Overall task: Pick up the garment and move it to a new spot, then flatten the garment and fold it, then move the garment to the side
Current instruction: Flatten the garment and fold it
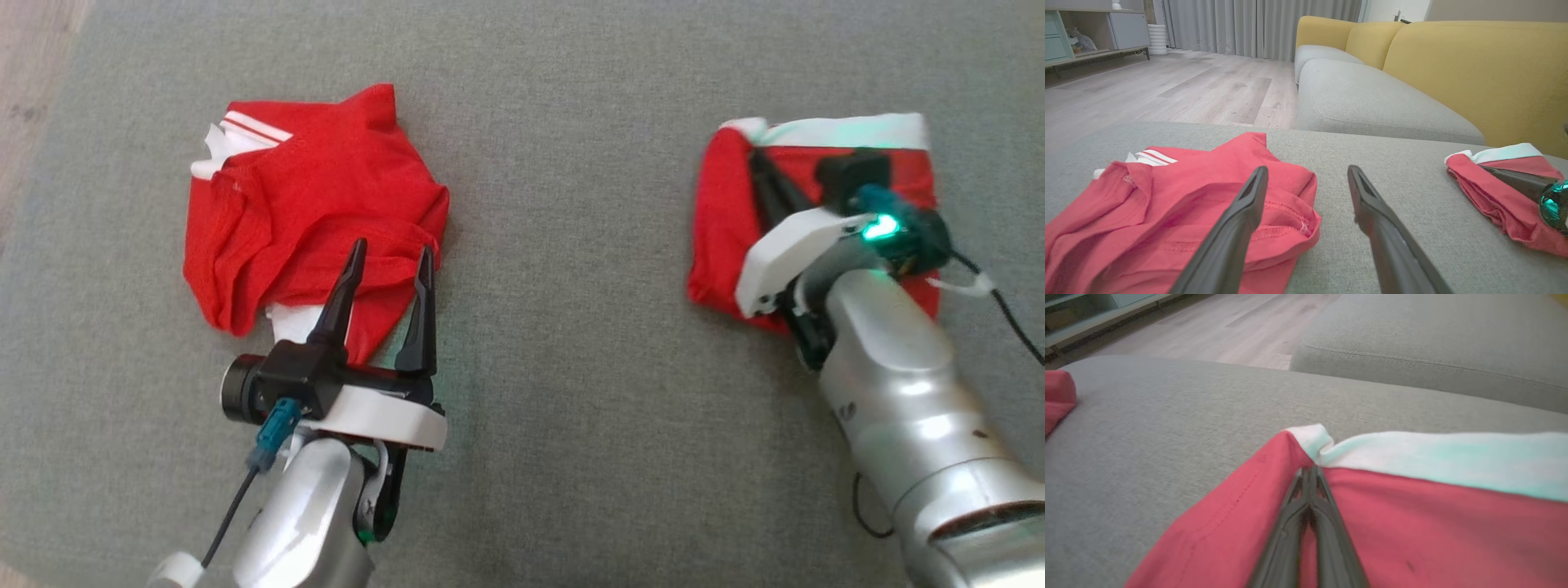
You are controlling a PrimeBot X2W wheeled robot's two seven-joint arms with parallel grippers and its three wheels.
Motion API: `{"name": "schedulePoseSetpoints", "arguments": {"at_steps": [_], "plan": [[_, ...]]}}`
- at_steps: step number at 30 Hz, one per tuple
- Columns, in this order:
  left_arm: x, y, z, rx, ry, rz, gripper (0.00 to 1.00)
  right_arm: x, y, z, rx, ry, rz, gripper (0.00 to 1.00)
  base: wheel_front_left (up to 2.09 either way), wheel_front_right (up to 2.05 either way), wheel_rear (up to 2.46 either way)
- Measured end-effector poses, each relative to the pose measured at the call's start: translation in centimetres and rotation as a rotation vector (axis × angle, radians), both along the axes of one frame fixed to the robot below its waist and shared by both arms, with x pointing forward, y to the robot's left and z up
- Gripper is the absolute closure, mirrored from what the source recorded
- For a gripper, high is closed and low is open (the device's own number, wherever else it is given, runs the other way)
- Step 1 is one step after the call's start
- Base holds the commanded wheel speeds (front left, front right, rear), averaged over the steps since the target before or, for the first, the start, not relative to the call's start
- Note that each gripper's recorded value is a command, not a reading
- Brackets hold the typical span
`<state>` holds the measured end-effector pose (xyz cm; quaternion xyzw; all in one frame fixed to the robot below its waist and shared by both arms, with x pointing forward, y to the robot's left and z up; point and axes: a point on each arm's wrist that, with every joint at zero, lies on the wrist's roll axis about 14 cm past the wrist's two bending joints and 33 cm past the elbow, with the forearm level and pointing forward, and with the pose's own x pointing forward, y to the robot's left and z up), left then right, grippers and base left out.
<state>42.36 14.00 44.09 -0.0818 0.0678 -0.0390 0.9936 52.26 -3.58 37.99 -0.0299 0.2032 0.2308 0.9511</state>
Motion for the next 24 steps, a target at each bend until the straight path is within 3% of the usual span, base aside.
{"name": "schedulePoseSetpoints", "arguments": {"at_steps": [4,8,14,18,23,24], "plan": [[0.1,-0.1,0.5,-0.002,-0.012,-0.001,0.00,-1.1,1.0,0.2,0.001,0.005,0.042,1.00,0.00,0.00,0.00],[0.2,-0.7,1.4,-0.007,-0.038,-0.015,0.00,-1.8,0.3,1.1,0.030,-0.013,0.013,1.00,0.00,0.00,0.00],[0.2,-1.5,3.3,-0.018,-0.088,-0.032,0.00,-1.2,-2.4,5.4,0.116,-0.129,-0.103,1.00,0.00,0.00,0.00],[-0.2,-1.9,4.1,-0.024,-0.110,-0.037,0.00,-0.9,-5.4,10.2,0.161,-0.289,-0.192,1.00,0.00,0.00,0.00],[-1.2,-2.6,4.5,-0.032,-0.118,-0.051,0.00,-4.7,-10.4,10.3,0.148,-0.342,-0.322,1.00,0.00,0.00,0.00],[-1.3,-2.7,4.6,-0.033,-0.119,-0.053,0.00,-5.6,-11.4,10.1,0.151,-0.342,-0.350,0.63,0.00,0.00,0.00]]}}
